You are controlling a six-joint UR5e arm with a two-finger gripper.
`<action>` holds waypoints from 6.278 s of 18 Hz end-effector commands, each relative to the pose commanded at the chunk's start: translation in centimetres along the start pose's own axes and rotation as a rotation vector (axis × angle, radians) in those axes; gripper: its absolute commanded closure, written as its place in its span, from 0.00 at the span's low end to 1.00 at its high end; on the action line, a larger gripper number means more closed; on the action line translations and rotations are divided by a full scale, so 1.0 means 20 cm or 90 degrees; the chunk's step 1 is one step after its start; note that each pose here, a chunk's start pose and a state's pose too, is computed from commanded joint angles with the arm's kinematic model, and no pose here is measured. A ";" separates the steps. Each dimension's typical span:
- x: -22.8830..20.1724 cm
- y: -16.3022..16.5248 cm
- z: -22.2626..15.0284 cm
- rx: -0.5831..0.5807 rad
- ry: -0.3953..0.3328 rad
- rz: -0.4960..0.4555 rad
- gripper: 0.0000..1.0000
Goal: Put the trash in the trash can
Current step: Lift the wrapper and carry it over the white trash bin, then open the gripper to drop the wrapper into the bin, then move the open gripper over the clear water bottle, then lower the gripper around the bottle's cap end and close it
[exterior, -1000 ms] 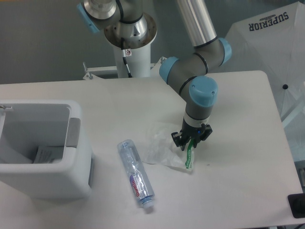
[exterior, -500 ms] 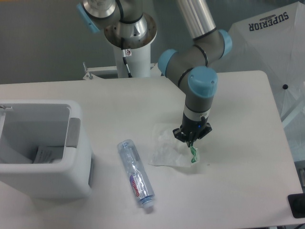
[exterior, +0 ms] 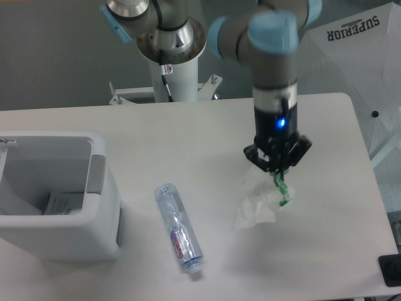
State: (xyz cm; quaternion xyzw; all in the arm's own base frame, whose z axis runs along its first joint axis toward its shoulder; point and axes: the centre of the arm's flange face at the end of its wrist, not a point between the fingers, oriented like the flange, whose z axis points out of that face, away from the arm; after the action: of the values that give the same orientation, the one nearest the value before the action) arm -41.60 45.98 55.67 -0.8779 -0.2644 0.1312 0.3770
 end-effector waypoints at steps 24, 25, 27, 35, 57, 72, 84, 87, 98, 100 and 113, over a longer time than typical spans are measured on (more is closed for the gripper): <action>1.31 0.02 -0.46 0.096 0.241 0.301 0.94; 1.33 0.05 -0.44 0.088 0.247 0.302 0.94; 1.41 0.12 -0.42 0.071 0.265 0.307 0.92; 1.43 0.27 -0.26 0.009 0.278 0.261 0.62; 0.41 0.24 0.39 -0.107 0.115 -0.188 0.00; 0.40 0.64 1.41 -0.297 0.055 -0.188 0.00; 0.57 0.73 1.72 -0.328 -0.005 -0.137 0.00; 0.59 0.76 1.75 -0.336 -0.008 -0.138 0.01; 0.69 0.83 1.78 -0.354 -0.014 -0.118 0.07; 0.69 0.84 1.78 -0.355 -0.014 -0.117 0.07; 0.76 0.86 1.76 -0.361 -0.024 -0.103 0.36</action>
State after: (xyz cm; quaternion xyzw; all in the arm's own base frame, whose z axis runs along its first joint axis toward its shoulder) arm -37.90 65.46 18.57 -0.9217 -0.3666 0.0382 0.1211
